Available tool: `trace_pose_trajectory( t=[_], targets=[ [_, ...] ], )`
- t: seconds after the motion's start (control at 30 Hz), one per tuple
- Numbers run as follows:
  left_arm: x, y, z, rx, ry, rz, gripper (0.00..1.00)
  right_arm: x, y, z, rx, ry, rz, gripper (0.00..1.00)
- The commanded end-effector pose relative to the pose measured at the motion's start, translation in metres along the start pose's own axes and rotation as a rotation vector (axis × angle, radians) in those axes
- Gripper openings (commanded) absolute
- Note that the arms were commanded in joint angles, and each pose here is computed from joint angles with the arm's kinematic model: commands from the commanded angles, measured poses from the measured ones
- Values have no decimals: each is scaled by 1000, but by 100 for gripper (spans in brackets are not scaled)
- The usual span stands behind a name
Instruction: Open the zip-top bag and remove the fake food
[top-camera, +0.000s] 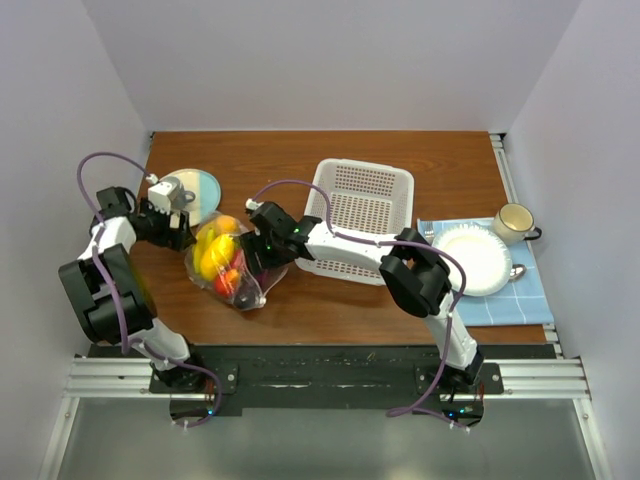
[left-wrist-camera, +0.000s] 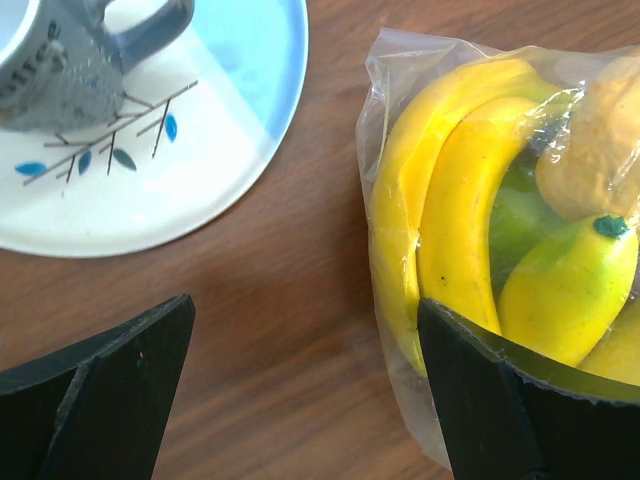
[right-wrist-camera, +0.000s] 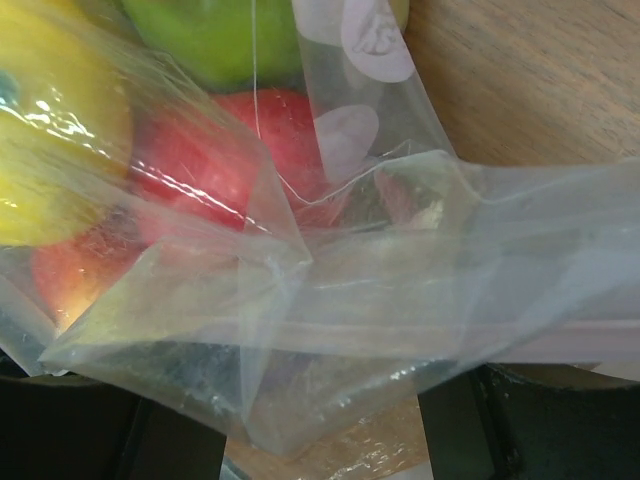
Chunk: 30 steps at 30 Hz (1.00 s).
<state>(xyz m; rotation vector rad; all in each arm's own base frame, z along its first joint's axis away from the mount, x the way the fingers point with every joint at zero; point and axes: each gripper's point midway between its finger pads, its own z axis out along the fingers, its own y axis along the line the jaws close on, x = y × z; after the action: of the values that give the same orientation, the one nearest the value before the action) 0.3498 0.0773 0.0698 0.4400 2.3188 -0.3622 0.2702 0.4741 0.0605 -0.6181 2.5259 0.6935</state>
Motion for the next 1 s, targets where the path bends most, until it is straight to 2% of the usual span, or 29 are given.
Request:
trace_pose_trajectory(
  t=[0.0,0.3,0.43,0.47,0.5,0.6,0.63,0.9,0.93,0.97],
  targets=[
    [22,-36,16,114,63,-22,100,-14,12,0,-30,-39,-11,67],
    [66,-74,30,202,198,19,100,-10,5,5,-11,-23,-8,66],
    [79,-77,29,200,267,57,100,-12,3,4,-10,-25,-3,65],
    [83,-76,29,201,289,69,97,-13,3,3,-9,-24,-3,65],
    [88,-79,29,218,313,65,90,-13,3,3,-9,-24,-3,65],
    [102,-79,29,239,381,56,14,-13,2,2,-5,-21,-12,63],
    [106,-76,28,227,400,53,0,-11,0,0,4,-14,-17,62],
    [109,-52,13,95,466,104,0,16,-36,-7,162,40,-74,59],
    [107,-50,11,93,465,101,0,18,-39,-8,192,46,-87,58],
    [104,-47,7,82,457,104,0,23,-43,-4,208,60,-101,53]
  ],
)
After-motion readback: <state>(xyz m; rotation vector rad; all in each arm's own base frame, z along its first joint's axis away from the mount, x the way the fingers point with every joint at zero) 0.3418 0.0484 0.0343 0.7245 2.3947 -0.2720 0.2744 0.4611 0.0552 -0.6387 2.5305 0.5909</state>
